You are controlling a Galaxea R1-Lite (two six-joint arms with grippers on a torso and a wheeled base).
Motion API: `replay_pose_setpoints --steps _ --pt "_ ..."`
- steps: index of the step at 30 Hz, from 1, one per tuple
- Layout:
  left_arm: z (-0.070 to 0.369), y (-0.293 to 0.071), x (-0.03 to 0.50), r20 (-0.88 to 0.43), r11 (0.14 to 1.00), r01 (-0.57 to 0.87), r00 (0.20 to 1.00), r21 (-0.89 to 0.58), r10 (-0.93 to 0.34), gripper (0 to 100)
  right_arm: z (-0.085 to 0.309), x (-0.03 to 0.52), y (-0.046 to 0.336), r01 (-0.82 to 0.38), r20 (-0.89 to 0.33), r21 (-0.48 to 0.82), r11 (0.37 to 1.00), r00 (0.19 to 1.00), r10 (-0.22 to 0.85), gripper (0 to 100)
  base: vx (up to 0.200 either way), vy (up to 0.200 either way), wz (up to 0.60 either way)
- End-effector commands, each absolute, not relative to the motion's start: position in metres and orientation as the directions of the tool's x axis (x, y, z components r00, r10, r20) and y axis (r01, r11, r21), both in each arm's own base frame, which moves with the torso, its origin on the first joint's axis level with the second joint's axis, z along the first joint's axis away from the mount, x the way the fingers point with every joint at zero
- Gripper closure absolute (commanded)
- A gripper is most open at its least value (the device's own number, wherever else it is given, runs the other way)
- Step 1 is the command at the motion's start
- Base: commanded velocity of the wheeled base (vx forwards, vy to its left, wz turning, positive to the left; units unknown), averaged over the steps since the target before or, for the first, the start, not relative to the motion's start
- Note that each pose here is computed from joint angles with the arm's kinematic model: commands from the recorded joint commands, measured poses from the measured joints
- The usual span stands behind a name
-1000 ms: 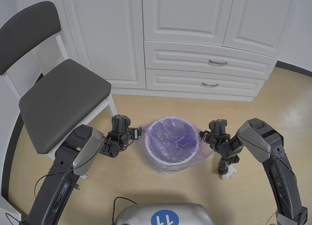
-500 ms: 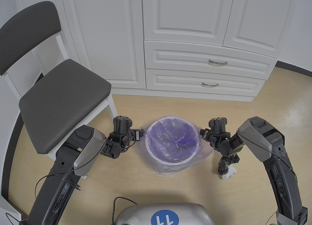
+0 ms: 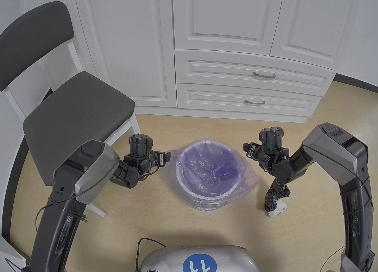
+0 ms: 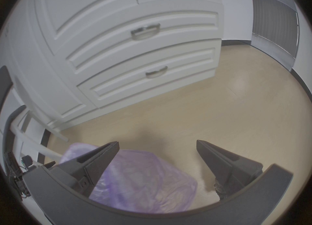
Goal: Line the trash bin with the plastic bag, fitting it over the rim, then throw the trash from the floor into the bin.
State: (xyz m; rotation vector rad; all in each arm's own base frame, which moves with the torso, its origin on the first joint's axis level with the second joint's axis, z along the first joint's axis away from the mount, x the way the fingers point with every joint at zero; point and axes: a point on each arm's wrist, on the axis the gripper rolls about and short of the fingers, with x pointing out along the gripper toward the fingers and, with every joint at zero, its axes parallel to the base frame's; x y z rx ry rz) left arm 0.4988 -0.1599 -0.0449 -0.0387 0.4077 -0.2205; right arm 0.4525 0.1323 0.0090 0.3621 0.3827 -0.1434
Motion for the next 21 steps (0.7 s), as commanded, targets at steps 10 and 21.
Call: replay_pose_setpoints --steps 10,21 --pt "-0.005 -0.125 0.455 -0.424 0.916 0.4 0.832 0.012 -0.358 0 0.025 0.386 0.193 -0.033 -0.301 0.264 0.964 0.947 0.115 0 0.0 0.0 0.0" --pt "-0.059 -0.124 0.455 -0.504 0.881 0.473 0.762 0.003 -0.407 0 0.026 0.387 0.194 -0.034 -0.285 0.268 0.963 0.952 0.113 0 0.0 0.0 0.0"
